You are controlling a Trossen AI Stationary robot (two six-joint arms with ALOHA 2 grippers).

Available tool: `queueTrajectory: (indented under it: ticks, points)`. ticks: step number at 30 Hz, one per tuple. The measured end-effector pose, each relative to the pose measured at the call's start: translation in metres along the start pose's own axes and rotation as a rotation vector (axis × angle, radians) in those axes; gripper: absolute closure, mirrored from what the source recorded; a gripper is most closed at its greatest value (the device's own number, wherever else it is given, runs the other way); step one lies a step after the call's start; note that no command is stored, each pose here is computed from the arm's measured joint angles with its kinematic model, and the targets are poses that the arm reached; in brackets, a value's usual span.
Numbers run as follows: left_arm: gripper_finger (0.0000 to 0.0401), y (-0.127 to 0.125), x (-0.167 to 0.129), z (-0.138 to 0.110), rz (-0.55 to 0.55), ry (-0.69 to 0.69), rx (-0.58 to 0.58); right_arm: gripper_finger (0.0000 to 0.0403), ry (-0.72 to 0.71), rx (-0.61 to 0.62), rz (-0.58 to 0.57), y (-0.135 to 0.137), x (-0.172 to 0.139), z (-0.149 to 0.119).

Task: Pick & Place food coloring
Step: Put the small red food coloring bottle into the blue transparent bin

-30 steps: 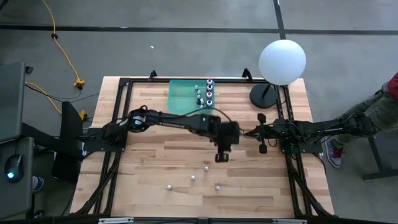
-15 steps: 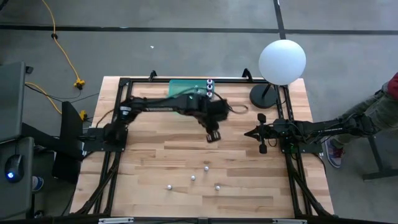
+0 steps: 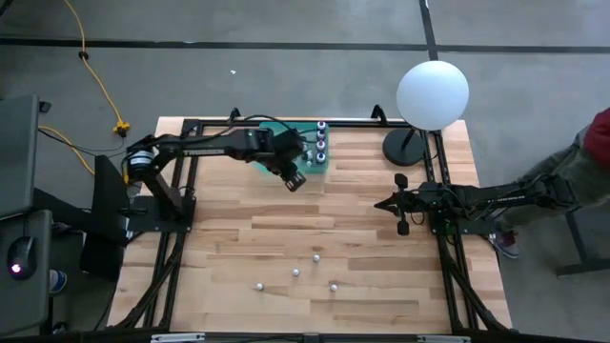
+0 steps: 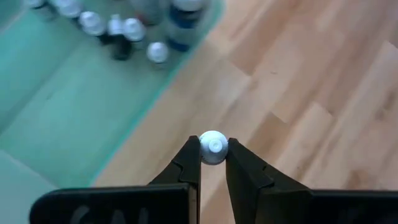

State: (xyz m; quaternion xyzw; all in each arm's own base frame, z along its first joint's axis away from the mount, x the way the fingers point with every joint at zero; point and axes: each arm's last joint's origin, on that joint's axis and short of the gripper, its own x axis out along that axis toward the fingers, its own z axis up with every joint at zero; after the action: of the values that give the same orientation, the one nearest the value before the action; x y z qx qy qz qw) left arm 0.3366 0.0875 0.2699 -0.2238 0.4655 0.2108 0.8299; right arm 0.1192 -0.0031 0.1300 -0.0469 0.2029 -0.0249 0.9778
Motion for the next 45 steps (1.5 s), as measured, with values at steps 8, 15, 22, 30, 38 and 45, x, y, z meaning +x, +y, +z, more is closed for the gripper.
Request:
queueTrajectory:
  ticks: [8,15,22,30,38,45]
  points:
    - [0.0366,0.029,0.006,0.007,0.087,-0.056,-0.023,0.0402,0.000,0.000,0.000,0.000,0.000,0.000]
    - [0.0366,0.051,0.008,0.017,0.184,-0.112,-0.074,0.0402,0.000,0.000,0.000,0.000,0.000,0.000]
    - [0.0366,0.061,0.038,0.023,0.223,-0.111,-0.099,0.0402,0.000,0.000,0.000,0.000,0.000,0.000]
    - [0.0366,0.060,0.064,0.028,0.240,-0.163,-0.171,0.0402,0.000,0.000,0.000,0.000,0.000,0.000]
    - [0.0366,0.055,0.082,0.024,0.290,-0.165,-0.173,0.0402,0.000,0.000,0.000,0.000,0.000,0.000]
    - [0.0366,0.057,0.099,0.003,0.288,-0.181,-0.201,0.0402,0.000,0.000,-0.001,0.000,0.000,0.000]
